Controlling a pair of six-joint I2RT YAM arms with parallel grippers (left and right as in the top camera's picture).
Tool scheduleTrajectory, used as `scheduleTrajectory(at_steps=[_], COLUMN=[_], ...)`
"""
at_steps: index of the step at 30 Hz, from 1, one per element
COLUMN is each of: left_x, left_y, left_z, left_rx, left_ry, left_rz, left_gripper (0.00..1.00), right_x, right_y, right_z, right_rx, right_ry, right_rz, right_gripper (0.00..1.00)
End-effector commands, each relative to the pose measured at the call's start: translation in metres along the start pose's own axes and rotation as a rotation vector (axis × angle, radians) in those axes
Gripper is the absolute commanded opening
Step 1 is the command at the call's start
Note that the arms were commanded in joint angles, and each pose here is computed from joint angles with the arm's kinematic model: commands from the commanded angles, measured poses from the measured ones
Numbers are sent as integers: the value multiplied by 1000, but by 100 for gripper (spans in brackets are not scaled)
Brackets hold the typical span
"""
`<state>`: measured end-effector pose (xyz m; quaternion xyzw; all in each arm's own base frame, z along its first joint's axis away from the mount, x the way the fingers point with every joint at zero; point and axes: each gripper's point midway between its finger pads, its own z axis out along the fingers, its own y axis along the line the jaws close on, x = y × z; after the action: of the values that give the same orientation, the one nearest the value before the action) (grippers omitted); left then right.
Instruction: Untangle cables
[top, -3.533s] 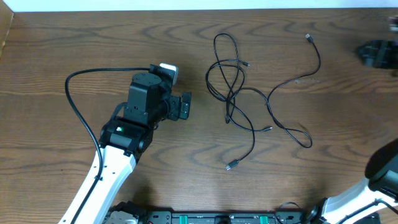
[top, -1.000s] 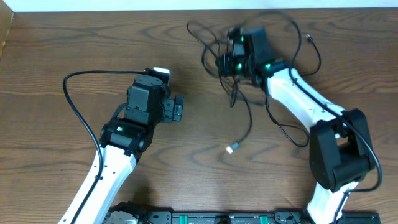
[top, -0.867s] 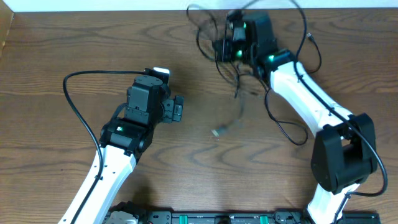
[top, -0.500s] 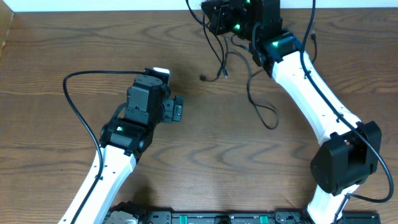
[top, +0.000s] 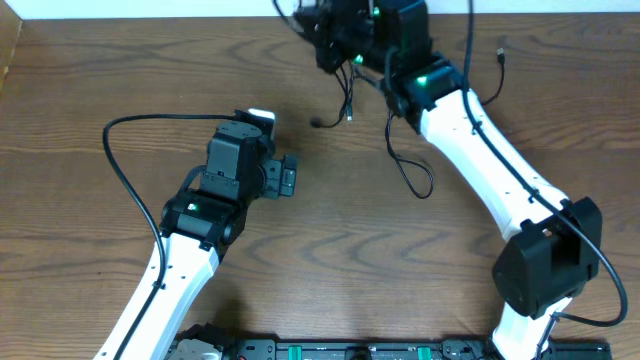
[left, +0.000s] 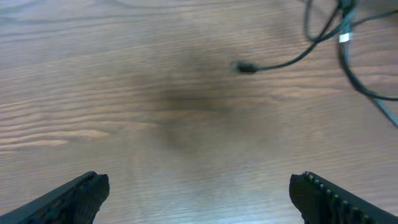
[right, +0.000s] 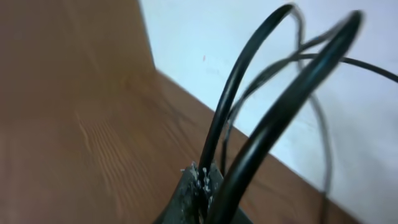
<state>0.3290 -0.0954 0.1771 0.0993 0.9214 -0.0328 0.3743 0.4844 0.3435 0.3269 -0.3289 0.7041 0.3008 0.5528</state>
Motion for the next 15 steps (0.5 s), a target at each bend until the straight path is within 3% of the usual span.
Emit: scheduleTrajectory(at_steps=[1, 8, 15], left_x=[-9, -9, -9], left_y=[-14, -14, -17], left_z=[-3, -3, -4], left_rx=[85, 90, 107], left_ry=[-13, -13, -11], left_rz=[-19, -20, -19], left_gripper=[98, 98, 98], right_x=[5, 69, 78], right_y=[-2, -41, -54], right_z=[3, 40, 66], right_rx=[23, 83, 114], right_ry=[32, 113, 18], right_rz=[-316, -307, -319], right_gripper=[1, 1, 1])
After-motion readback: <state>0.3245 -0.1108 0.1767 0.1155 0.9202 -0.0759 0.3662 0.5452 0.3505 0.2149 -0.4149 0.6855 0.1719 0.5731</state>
